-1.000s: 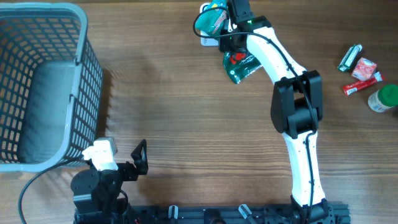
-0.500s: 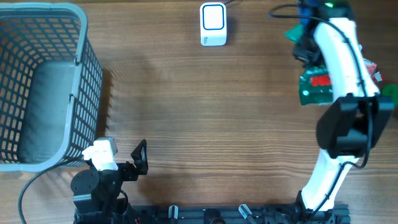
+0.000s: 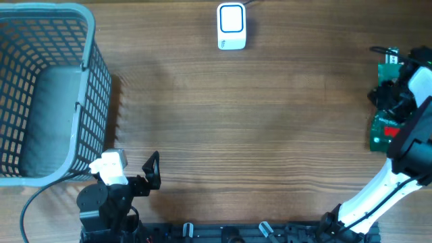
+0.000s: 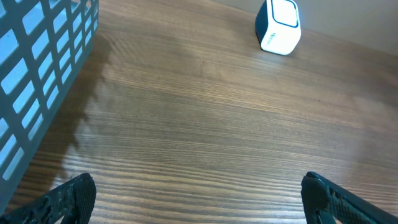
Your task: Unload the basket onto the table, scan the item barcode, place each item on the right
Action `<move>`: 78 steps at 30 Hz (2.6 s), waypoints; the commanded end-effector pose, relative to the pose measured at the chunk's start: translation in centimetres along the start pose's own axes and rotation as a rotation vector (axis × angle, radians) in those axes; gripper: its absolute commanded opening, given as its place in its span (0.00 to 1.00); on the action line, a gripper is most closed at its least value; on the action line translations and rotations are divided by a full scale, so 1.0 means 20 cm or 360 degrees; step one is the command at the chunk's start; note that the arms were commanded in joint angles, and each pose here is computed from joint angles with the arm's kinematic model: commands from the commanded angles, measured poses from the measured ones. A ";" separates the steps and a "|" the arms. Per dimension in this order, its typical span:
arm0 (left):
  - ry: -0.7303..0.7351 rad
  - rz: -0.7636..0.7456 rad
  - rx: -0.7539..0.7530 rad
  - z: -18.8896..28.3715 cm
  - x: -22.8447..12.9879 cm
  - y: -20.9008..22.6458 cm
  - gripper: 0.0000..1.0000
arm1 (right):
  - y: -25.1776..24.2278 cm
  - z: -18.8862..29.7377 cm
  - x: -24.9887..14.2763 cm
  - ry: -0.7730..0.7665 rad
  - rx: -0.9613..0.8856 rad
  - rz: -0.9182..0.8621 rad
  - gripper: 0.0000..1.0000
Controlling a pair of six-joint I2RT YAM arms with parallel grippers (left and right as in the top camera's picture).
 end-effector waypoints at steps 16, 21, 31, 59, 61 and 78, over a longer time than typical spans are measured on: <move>-0.0007 0.0000 -0.0023 0.00 0.00 -0.01 1.00 | 0.24 2.10 -0.93 -0.0763 0.1321 0.0744 1.00; -0.0007 0.0000 -0.0023 0.00 0.00 -0.01 1.00 | 0.04 2.27 -1.01 -0.0919 0.1467 0.0718 1.00; -0.0007 0.0000 -0.0023 0.00 0.00 -0.01 1.00 | 0.02 2.30 -1.02 -0.1052 0.1572 0.0702 1.00; -0.0007 0.0000 -0.0023 0.00 0.00 -0.01 1.00 | -0.01 1.11 -1.14 -0.1616 0.1875 0.0462 1.00; -0.0007 0.0000 -0.0023 0.00 0.00 -0.01 1.00 | 0.00 1.06 -1.14 -0.1598 0.1846 0.0463 1.00; -0.0007 0.0000 -0.0023 0.00 0.00 -0.01 1.00 | 0.04 1.01 -1.18 -0.1794 0.1730 0.0815 1.00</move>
Point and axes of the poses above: each gripper's point midway between its finger pads, its own z axis back along the fingers, its own y axis along the line the jaws close on, x = y × z, the point moved 1 cm from there along z, back along the fingers, and after that the axes turned 10 degrees about -z, right-handed, at the moved point
